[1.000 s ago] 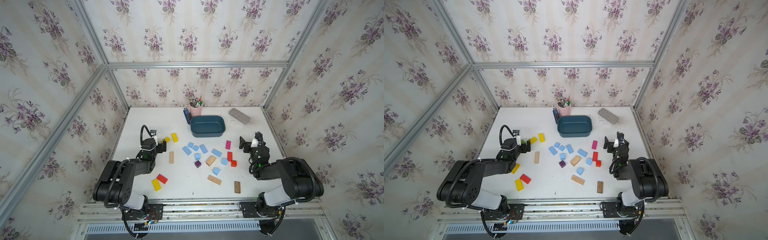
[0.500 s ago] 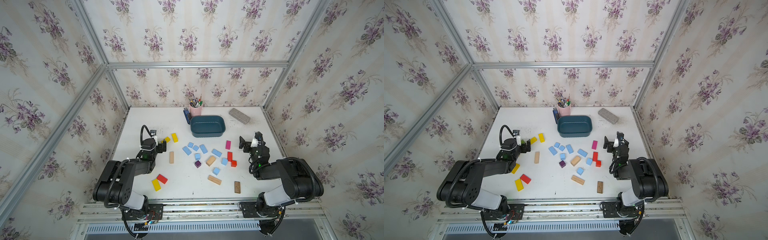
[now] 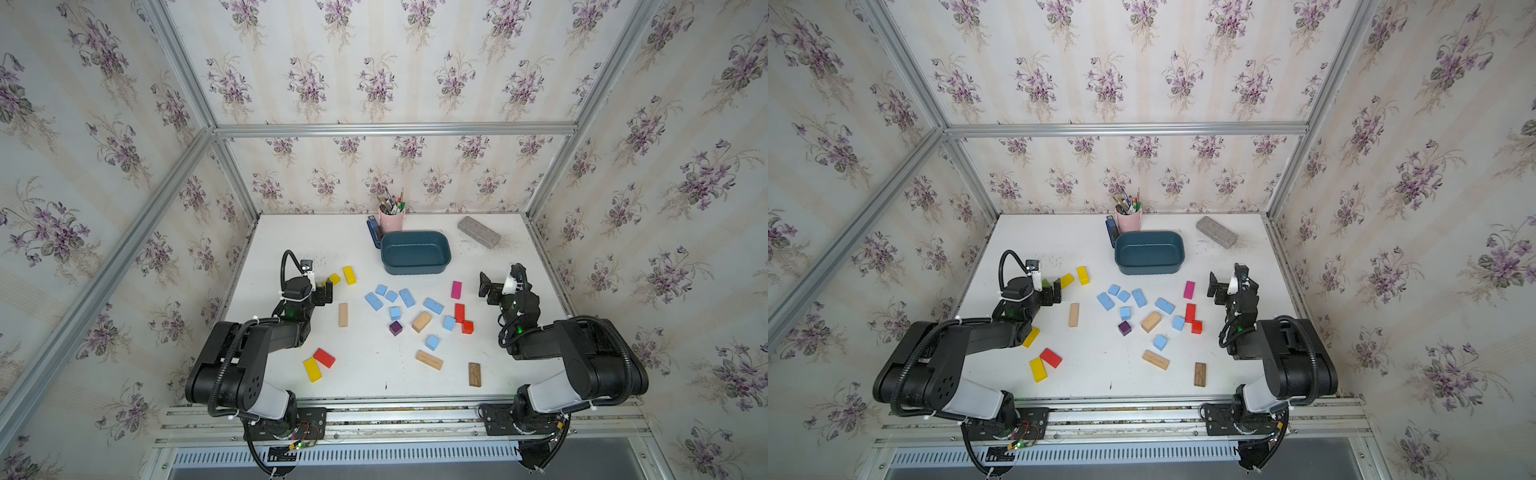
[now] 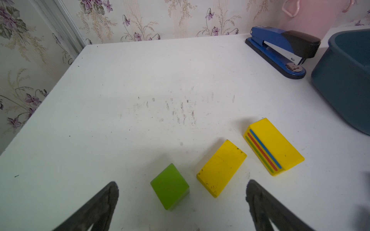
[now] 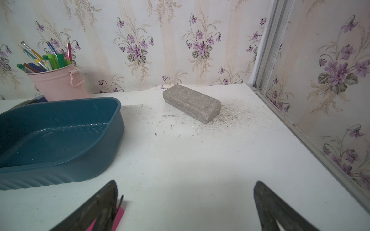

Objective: Pick out the blue building blocks
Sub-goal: Pick up the building block from the center of the board.

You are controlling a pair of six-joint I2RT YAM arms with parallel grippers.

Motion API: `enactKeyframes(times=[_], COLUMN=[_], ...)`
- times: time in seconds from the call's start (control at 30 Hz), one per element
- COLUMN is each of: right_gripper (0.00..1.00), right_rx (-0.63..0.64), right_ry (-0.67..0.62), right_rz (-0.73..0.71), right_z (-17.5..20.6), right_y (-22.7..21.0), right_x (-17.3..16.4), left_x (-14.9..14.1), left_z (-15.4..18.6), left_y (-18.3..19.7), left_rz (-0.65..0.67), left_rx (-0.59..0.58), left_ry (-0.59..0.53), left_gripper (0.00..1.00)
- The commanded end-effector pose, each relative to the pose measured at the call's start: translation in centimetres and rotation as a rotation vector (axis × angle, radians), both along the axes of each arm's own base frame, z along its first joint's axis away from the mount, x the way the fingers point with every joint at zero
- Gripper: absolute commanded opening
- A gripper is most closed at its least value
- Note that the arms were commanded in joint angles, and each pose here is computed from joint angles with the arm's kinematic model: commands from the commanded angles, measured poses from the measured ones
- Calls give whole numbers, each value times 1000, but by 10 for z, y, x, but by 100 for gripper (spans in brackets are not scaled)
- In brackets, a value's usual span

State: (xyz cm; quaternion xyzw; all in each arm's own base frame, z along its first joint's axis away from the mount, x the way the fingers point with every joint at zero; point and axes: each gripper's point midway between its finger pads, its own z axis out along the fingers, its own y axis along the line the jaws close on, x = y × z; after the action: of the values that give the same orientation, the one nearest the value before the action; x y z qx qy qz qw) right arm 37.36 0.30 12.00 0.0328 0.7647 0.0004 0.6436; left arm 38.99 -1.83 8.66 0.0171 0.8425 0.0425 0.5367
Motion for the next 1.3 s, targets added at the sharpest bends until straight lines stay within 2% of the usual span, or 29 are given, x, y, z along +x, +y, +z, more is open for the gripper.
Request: enactKeyframes(times=[0.0,0.17,0.27,0.37,0.5,0.6,0.73,0.8,0.87,1.03,1.27], right_gripper=[100,100,100,100,100,100,99,99,99,100,98], right_rx=[13,85,169,253,435,465,492,471,398,183,98], right_ry=[-4,8,8,41,126,212,390,479,550,690,821], right_rz=[-69,-71,-33,77,156,240,247,244,219,175,95], right_z=[17,53,73,84,84,79,60,50,39,10,-29], right_y=[-11,-9,0,21,43,60,69,76,84,109,117], right_x=[4,5,0,-4,-8,-13,-20,-27,-37,-67,-100], left_x=[0,-13,-21,-28,-38,-44,-60,-70,-80,-104,-127], left_z=[21,50,74,106,147,173,189,193,194,177,143], left_y=[1,13,11,3,-19,-42,-67,-76,-85,-98,-106], left_rz=[9,110,137,129,50,-58,-166,-220,-282,-399,-467], left_rx=[8,-39,-145,-275,-439,-531,-658,-679,-675,-594,-459], left_ry=[-53,-19,-40,-68,-68,-37,45,70,99,211,322], left_gripper=[99,99,99,99,99,99,99,99,99,99,99])
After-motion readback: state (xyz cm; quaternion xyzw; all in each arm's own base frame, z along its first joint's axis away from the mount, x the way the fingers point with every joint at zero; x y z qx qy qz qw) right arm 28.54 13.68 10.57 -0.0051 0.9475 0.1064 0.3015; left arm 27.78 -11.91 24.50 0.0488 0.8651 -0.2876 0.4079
